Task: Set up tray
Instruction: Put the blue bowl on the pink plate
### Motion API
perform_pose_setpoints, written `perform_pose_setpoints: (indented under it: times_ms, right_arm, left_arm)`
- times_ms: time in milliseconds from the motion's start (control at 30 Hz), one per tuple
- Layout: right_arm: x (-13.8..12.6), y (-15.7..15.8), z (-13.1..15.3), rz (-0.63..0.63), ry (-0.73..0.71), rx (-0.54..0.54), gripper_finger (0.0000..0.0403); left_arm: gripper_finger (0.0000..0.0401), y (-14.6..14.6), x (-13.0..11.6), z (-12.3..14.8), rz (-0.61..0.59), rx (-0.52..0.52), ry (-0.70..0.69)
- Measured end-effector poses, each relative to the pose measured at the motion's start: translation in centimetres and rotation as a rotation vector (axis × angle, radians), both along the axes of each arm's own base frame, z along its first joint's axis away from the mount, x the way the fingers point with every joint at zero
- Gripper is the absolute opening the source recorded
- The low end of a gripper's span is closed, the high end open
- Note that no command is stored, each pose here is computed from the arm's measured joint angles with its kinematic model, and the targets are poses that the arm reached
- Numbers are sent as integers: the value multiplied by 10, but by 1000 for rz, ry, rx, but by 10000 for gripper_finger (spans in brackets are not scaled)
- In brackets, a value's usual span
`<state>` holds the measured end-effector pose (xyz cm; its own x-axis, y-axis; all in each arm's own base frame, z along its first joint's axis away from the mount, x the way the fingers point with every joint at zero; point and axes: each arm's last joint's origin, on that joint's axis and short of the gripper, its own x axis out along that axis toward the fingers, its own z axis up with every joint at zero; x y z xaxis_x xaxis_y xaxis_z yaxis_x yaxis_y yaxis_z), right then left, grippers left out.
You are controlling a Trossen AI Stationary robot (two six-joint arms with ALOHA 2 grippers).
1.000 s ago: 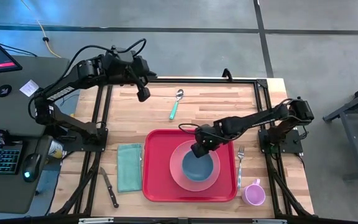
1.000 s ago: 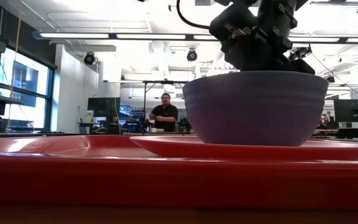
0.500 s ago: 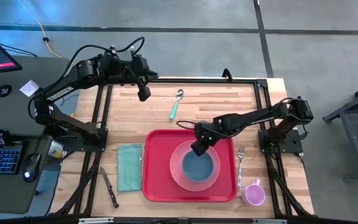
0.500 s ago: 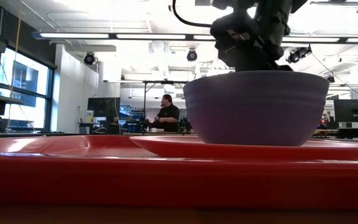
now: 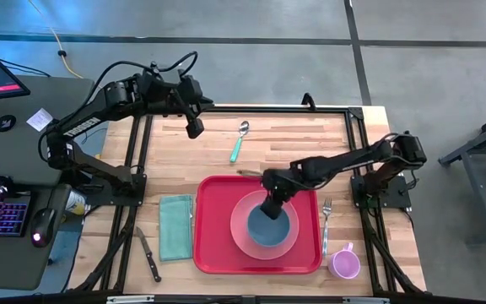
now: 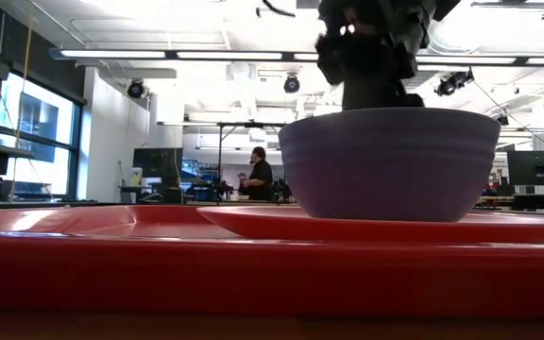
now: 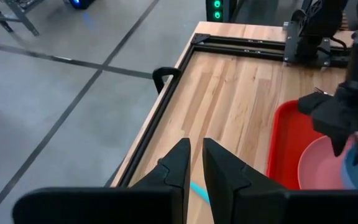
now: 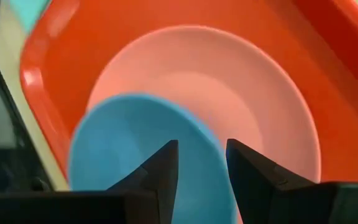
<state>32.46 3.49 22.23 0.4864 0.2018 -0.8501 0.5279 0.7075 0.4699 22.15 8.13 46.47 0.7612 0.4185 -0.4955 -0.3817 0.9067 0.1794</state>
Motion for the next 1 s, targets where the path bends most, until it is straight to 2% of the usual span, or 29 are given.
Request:
perform_pose_setpoints:
  times_ms: [133,300,467,600,1000]
  right_arm:
    - [2,8,-6,163,-25,-111,122]
    - [3,5,-5,240,-56,-246,148]
    - [3,5,-5,297,-65,-284,170]
    - [3,7,-5,362,-78,-261,171]
    - [2,8,-6,479,-89,-334,133]
  left_arm:
    - [74,0,0,0,-4,5,4]
    - [74,0,0,0,-4,5,7]
    - [74,0,0,-1,-4,4,9]
    - [74,0,-1,-2,-4,-1,26]
    - [74,-1,-3,-3,-5,-6,42]
